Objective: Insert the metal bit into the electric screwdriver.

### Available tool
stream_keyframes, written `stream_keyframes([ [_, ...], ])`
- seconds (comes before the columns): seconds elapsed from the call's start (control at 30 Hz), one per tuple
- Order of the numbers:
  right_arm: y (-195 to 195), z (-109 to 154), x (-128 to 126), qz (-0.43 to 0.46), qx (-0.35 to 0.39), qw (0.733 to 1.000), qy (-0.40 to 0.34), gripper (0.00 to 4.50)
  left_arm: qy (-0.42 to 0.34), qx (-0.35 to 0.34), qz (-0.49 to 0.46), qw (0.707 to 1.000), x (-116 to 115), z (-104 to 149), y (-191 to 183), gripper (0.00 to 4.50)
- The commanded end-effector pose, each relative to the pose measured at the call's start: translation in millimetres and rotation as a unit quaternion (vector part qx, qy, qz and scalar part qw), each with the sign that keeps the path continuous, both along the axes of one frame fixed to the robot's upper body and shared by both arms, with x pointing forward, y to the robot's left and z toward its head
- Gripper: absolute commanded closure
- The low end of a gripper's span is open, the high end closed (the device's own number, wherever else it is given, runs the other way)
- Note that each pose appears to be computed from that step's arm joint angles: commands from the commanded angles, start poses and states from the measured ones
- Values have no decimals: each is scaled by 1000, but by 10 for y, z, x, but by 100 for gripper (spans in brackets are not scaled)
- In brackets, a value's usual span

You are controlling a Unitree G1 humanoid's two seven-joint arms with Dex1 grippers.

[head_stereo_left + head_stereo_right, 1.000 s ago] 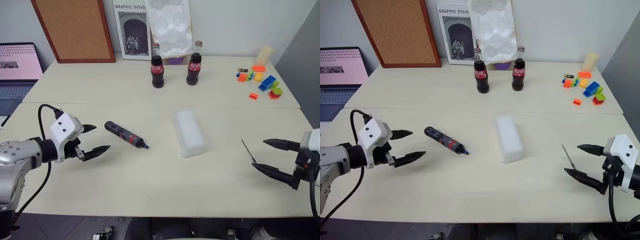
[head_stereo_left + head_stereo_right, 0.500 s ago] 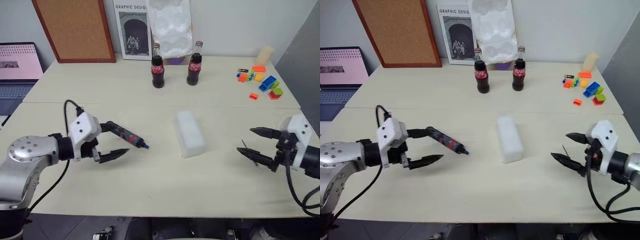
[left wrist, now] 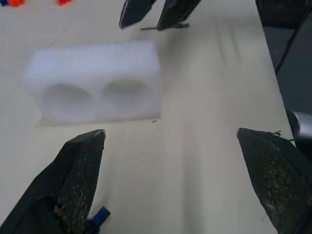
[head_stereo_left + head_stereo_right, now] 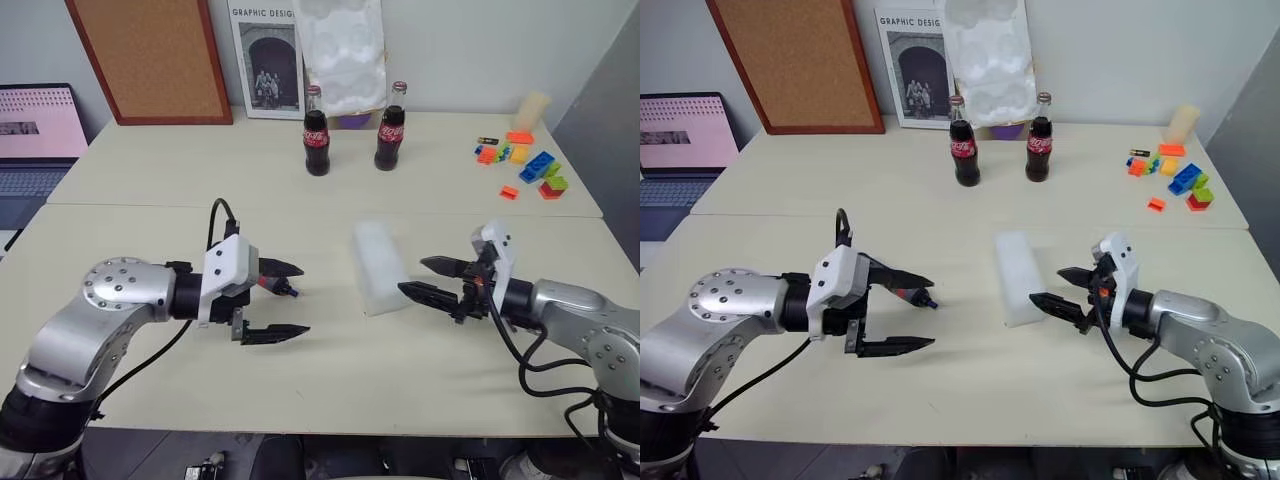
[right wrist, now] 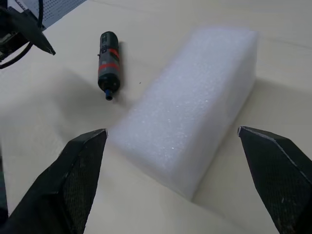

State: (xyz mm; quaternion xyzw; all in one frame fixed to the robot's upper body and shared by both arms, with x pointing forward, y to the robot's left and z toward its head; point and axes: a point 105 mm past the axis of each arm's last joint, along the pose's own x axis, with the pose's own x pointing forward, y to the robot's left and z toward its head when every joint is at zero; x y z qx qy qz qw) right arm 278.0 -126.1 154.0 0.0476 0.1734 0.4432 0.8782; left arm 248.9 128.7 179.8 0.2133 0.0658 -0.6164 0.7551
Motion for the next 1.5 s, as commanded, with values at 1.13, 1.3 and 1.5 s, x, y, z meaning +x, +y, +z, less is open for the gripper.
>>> stream_keyframes([
  [1.13, -833, 539, 275, -227, -50, 969, -86, 449, -49, -101, -63, 992, 124, 247, -713, 0],
  [1.3, -1335, 421, 243, -273, -245, 923, -116, 449, -59, -116, -86, 988, 181, 264, -936, 0],
  [1.5, -1901, 23, 288, -298, -387, 869, -83, 449, -65, -128, -132, 981, 149, 278, -1213, 0],
])
